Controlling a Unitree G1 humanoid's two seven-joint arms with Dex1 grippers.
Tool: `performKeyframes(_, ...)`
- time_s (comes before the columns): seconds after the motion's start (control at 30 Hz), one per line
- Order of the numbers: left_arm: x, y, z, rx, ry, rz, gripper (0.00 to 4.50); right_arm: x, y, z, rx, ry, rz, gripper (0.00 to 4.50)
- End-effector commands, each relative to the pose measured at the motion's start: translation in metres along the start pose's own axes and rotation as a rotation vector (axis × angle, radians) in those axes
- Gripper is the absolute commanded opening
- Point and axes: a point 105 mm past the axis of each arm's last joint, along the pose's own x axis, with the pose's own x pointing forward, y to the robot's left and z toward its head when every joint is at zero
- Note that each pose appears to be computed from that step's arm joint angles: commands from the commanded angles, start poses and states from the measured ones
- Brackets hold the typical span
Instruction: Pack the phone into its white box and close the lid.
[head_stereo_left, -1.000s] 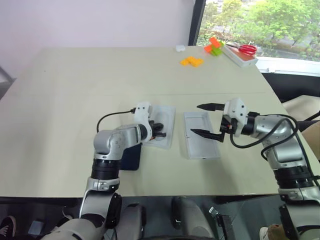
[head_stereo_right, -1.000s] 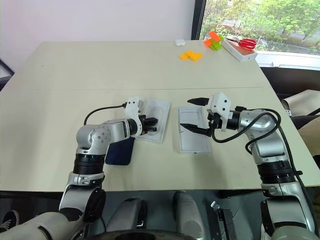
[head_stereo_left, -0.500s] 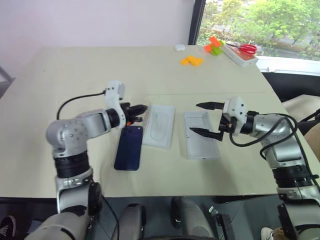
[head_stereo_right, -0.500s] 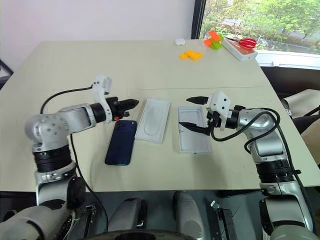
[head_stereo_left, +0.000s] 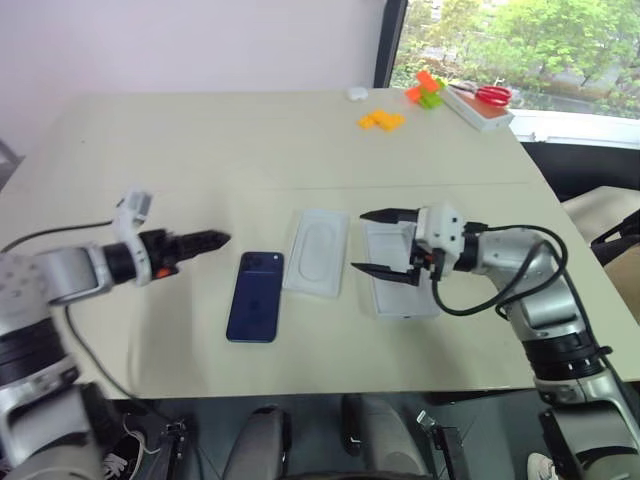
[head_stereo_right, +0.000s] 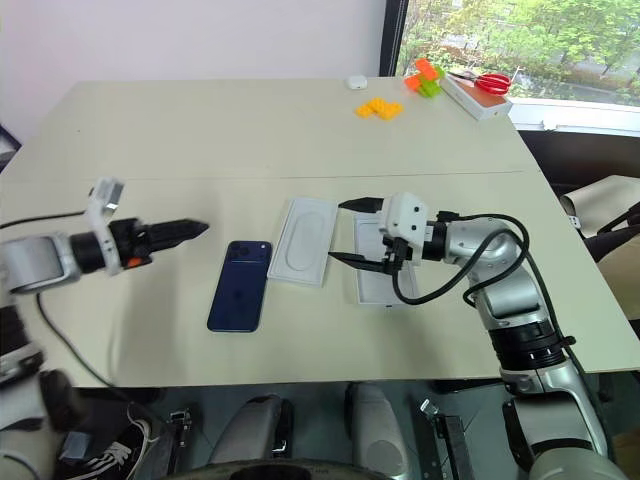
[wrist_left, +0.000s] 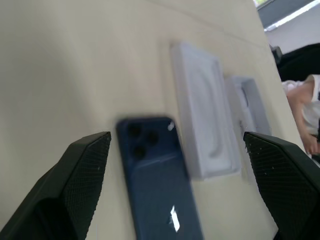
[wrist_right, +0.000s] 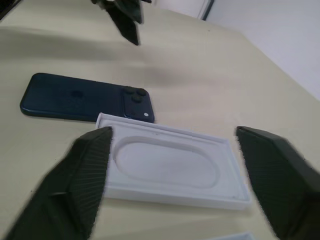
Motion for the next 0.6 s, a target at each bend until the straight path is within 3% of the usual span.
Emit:
performKeyframes(0.03, -0.016, -0.002, -0.012, 0.002, 0.079, -0.015, 4.50, 0.017, 0.016, 0.017, -0.190, -0.033, 0.048, 2.29)
performKeyframes(0.17, -0.016, -0.003, -0.021, -0.016, 0.119, -0.020, 4.50, 0.033, 0.042, 0.015, -0.271, -0.049, 0.124, 0.14)
performKeyframes(0.37, 0.004, -0.002, -0.035, -0.030, 0.149, -0.013, 4.50, 0.046, 0.078, -0.009, -0.482, 0.008, 0.295, 0.06)
performKeyframes(0.6, 0.020, 0.002, -0.048, -0.069, 0.165, -0.003, 4.50, 0.061, 0.097, -0.036, -0.665, 0.056, 0.404, 0.06)
